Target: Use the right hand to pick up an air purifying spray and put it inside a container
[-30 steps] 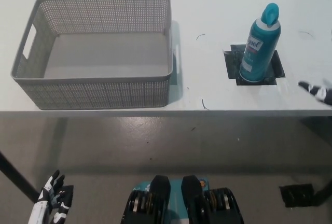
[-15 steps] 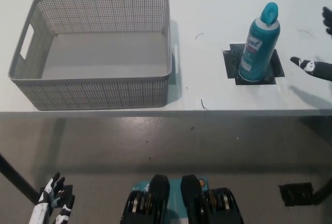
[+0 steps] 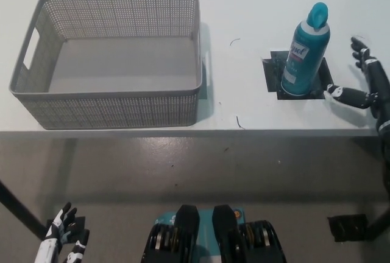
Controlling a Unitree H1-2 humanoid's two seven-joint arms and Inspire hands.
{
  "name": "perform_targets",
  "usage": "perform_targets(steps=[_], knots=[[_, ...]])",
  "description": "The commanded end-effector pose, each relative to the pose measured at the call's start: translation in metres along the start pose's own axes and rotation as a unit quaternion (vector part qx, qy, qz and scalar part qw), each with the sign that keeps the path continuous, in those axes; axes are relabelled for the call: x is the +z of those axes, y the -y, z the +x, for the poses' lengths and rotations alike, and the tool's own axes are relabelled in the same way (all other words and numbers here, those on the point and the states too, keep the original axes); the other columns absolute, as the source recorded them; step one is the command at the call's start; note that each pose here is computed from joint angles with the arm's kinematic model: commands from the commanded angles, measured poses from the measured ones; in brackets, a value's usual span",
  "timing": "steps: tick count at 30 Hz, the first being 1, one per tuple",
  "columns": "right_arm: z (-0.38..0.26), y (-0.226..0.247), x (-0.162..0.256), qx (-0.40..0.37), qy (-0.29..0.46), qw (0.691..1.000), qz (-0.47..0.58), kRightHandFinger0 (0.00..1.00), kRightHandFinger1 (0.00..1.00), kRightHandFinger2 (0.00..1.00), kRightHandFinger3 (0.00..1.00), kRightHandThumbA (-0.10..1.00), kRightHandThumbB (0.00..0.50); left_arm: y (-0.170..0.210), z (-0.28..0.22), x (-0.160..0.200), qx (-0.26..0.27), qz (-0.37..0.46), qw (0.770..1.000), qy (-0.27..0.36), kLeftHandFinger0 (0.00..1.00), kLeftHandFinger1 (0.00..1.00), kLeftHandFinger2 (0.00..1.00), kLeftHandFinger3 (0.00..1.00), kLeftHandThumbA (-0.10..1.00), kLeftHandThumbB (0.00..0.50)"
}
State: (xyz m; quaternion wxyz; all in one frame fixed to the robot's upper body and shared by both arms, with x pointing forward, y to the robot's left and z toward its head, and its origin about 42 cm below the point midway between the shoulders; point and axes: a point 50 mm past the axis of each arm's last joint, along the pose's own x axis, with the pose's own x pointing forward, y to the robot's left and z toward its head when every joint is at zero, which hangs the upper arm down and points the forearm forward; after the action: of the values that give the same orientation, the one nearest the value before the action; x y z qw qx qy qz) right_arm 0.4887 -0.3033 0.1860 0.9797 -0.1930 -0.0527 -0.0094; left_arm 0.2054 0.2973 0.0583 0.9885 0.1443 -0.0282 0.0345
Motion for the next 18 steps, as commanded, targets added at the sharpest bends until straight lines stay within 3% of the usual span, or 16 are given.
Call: perform_targets(steps=[1,7,13,16,18], knots=[[0.025,-0.004,0.039,-0.015,0.056,0.998,-0.001,1.0,1.0,1.0,1.0,0.83,0.5,-0.004,0.004,0.009,0.006,0.011,0.999,0.034,0.91,1.0,1.0,1.0,0.74,0.491],[0.03,-0.019,0.033,-0.005,0.04,0.999,0.018,1.0,1.0,1.0,1.0,0.81,0.5,-0.006,0.004,0.01,0.003,0.011,0.999,0.037,0.9,1.0,1.0,1.0,0.71,0.483],[0.031,-0.033,0.034,0.002,0.029,1.0,0.003,1.0,1.0,1.0,1.0,0.88,0.5,-0.006,0.004,0.008,0.002,0.017,0.999,0.038,0.88,1.0,1.0,1.0,0.72,0.495],[0.032,-0.045,0.036,0.013,0.034,0.999,0.032,1.0,1.0,1.0,1.0,0.79,0.5,-0.007,-0.001,0.009,0.001,0.018,0.999,0.034,0.89,1.0,1.0,1.0,0.7,0.479],[0.036,-0.05,0.039,0.02,0.039,0.998,0.044,1.0,1.0,1.0,1.0,0.78,0.5,-0.007,-0.001,0.009,0.001,0.016,0.999,0.033,0.9,1.0,1.0,1.0,0.67,0.477]])
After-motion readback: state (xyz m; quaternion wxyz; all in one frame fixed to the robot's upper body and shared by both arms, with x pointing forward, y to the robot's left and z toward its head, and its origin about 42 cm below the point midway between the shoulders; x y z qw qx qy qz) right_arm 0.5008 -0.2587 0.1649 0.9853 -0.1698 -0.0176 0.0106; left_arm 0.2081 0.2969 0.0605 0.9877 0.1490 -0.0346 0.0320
